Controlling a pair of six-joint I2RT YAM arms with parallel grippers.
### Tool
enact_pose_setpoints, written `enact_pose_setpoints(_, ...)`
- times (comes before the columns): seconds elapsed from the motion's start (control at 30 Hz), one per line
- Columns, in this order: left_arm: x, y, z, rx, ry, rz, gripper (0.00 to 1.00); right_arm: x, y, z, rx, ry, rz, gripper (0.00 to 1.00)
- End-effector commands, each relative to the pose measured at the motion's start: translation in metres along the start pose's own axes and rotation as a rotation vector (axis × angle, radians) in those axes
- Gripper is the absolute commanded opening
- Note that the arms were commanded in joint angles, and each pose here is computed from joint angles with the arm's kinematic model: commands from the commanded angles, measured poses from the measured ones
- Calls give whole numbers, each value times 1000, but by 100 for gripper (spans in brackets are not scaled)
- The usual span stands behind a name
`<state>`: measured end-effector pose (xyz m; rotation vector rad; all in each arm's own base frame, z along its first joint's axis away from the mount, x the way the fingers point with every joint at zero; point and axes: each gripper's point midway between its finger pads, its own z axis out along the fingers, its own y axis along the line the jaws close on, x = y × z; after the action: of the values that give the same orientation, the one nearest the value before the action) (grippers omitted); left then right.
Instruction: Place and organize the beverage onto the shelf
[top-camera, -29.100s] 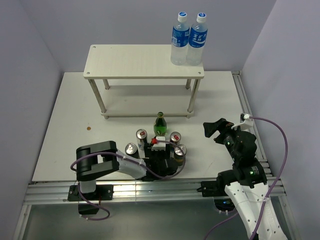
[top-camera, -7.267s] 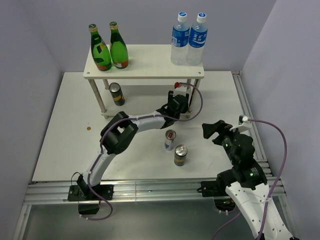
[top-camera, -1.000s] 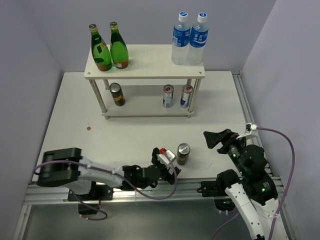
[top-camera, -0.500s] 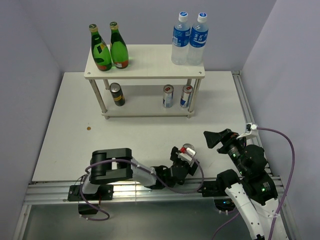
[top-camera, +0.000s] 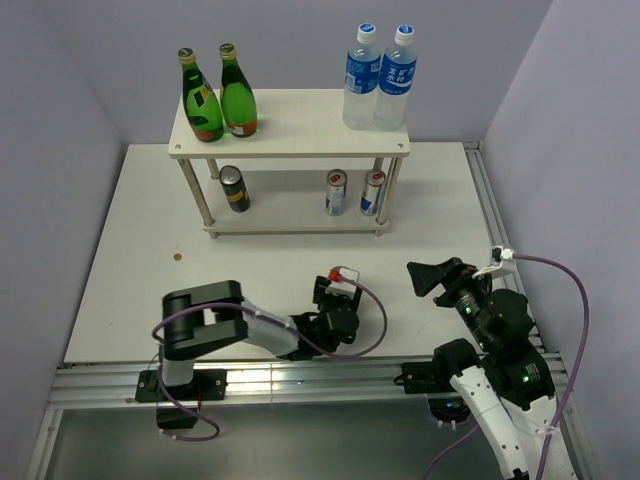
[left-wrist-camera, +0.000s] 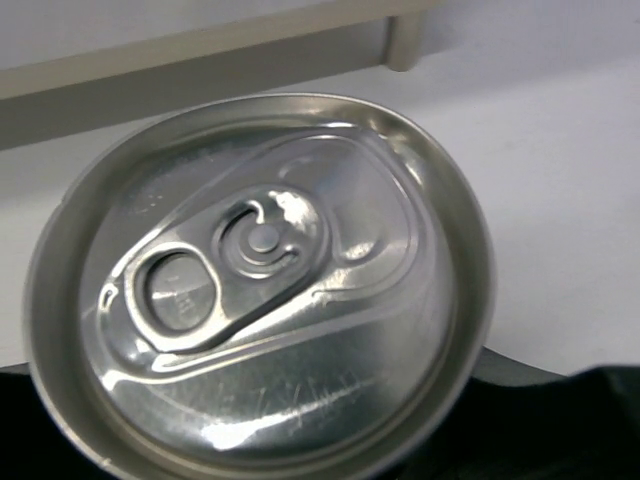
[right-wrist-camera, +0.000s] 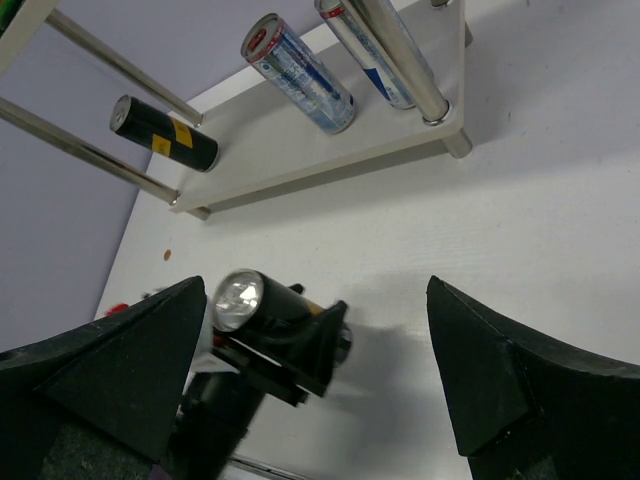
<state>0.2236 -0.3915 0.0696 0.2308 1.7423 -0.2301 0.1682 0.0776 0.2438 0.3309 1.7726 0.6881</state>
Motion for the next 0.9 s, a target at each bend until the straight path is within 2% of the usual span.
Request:
enact_pose_setpoints(0.0,-51,49,2,-107,-67,-125,0,-5,4,4,-26,-28,-13,98)
enact_pose_setpoints(0.17,-68,111,22,-171,-64,-139,0,-6,5,4,-29,-35,-13,98)
enact_pose_setpoints(0.43,-94,164,71,-232,-105,-148,0,-5,5,5,-30,-28,-16,98)
enact_pose_setpoints(0.63,-100,185,107,-278,-112,-130,0,-4,5,6,-27,-23,-18,98)
enact_pose_setpoints(0.87,-132,194,121,-298,-163,-141,0,-3,3,8,-22,-15,-21,98)
